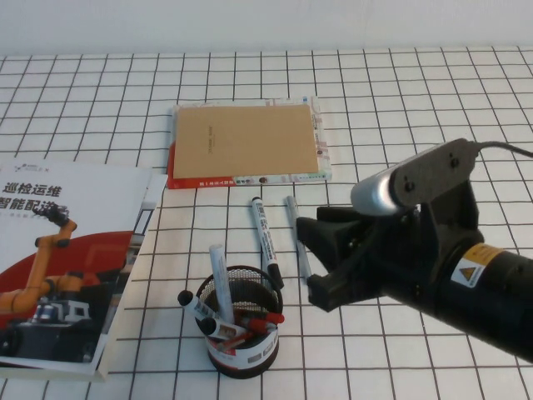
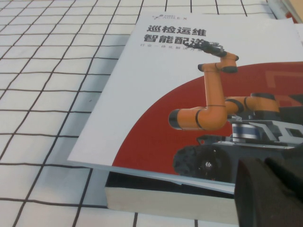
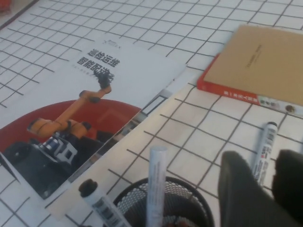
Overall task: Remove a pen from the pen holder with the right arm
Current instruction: 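Take a marker out of the pen holder and lay it on the table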
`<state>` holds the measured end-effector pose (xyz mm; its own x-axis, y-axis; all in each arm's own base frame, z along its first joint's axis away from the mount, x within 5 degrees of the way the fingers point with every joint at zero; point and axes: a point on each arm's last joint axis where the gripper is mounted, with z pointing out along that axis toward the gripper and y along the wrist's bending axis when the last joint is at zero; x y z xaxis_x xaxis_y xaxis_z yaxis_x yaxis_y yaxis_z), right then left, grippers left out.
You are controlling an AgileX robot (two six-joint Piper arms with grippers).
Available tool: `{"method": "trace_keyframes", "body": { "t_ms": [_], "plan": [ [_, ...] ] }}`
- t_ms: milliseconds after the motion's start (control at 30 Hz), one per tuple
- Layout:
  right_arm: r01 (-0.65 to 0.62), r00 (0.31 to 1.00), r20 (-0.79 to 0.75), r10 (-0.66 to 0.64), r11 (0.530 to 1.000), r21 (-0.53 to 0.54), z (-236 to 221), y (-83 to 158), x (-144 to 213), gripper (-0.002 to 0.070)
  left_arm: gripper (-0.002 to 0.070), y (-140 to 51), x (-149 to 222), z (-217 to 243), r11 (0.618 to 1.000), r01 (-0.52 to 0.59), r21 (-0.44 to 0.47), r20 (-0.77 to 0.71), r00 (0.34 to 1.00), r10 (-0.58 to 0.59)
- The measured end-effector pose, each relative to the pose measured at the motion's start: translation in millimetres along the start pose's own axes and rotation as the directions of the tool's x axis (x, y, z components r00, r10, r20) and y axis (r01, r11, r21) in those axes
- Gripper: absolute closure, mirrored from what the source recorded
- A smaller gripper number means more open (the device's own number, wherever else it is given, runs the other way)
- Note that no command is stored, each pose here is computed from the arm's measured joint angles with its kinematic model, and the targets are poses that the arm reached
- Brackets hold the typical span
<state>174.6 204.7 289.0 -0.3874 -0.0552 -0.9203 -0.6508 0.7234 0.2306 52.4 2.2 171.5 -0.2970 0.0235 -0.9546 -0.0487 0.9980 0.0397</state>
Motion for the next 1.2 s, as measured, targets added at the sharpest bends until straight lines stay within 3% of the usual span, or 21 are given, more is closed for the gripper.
{"method": "trace_keyframes", "body": {
  "t_ms": [167, 233, 733, 1200],
  "plan": [
    [-0.048, 0.997, -0.059, 0.047, 0.999, -0.013, 18, 11, 12, 0.0302, 0.0678, 0.0, 0, 0, 1.0, 0.0, 0.0, 0.0, 1.0, 0.0],
    [-0.08, 0.992, -0.102, 0.079, 0.997, -0.013, 28, 14, 15, 0.0262, 0.0678, 0.0, 0, 0, 1.0, 0.0, 0.0, 0.0, 1.0, 0.0],
    [-0.165, 0.963, -0.228, 0.142, 0.983, -0.084, 74, 45, 9, 0.0253, 0.0678, 0.0, 0, 0, 1.0, 0.0, 0.0, 0.0, 1.0, 0.0],
    [-0.172, 0.956, -0.252, 0.153, 0.983, -0.059, 100, 43, 15, 0.0253, 0.0678, 0.0, 0, 0, 1.0, 0.0, 0.0, 0.0, 1.0, 0.0]
  ]
}}
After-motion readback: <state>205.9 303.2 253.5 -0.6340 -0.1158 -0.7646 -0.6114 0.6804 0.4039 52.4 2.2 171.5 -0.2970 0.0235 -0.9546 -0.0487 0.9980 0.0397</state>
